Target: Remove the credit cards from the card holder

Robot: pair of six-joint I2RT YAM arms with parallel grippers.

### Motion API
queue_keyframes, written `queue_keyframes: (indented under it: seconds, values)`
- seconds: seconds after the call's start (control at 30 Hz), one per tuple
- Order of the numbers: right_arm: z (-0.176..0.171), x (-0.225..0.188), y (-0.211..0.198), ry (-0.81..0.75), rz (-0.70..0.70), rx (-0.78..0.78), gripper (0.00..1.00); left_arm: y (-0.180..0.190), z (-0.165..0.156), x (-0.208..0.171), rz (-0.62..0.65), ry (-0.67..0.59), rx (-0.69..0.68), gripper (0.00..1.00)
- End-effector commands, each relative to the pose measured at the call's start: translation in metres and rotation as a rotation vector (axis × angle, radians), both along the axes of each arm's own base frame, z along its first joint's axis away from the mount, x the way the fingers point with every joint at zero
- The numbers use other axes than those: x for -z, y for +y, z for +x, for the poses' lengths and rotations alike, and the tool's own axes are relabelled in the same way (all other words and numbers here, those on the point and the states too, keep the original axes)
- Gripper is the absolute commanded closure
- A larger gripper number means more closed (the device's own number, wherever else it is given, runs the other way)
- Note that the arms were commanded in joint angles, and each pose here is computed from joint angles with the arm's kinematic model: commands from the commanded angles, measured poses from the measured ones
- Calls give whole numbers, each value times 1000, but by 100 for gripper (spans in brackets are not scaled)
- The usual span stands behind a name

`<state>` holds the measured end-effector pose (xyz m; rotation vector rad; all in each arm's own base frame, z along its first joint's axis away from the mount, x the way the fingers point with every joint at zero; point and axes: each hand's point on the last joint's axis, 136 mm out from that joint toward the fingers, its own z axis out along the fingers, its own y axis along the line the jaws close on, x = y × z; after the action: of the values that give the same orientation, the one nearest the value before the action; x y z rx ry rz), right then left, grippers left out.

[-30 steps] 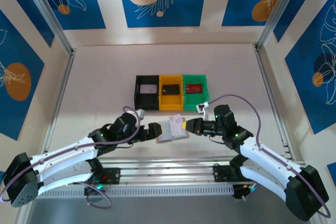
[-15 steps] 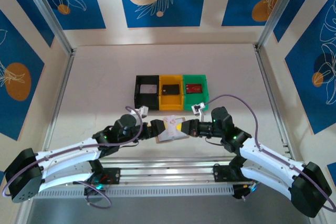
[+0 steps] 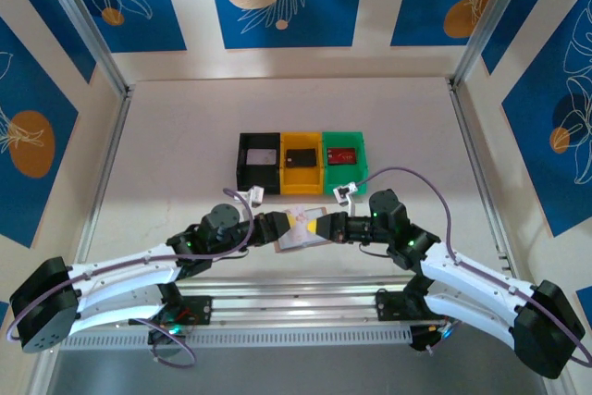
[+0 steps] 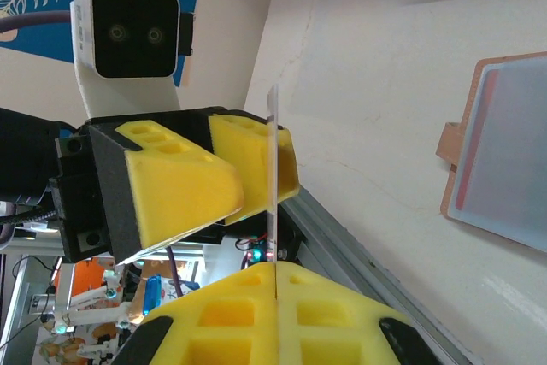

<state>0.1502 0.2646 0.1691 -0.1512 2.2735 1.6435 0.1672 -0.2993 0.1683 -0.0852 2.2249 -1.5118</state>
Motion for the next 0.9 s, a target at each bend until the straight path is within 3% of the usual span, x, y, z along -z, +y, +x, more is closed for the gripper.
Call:
queue_keyframes:
  seconds: [0.0,0.23,0.5,0.63,0.77,0.87]
  values:
    - [0,-2,2,-6,7,1,100,-1,-1,-9,-35,-33,-3,72]
    - [-1,1,2,-3,2,-1,100,3,-1,-13,-51,-42,-19,84]
    - [-2,6,3,5,-17,-9,100,6,0,-14,-65,-41,-34,91]
    - [-3,8,4,4,-29,-16,100,8,0,-13,-68,-39,-41,100]
    - [-5,8,3,-15,-70,-36,100,10,-2,-11,-50,-30,-39,100]
    - [-4,5,-2,-54,-138,-43,81,16,-6,-6,26,-13,-22,100]
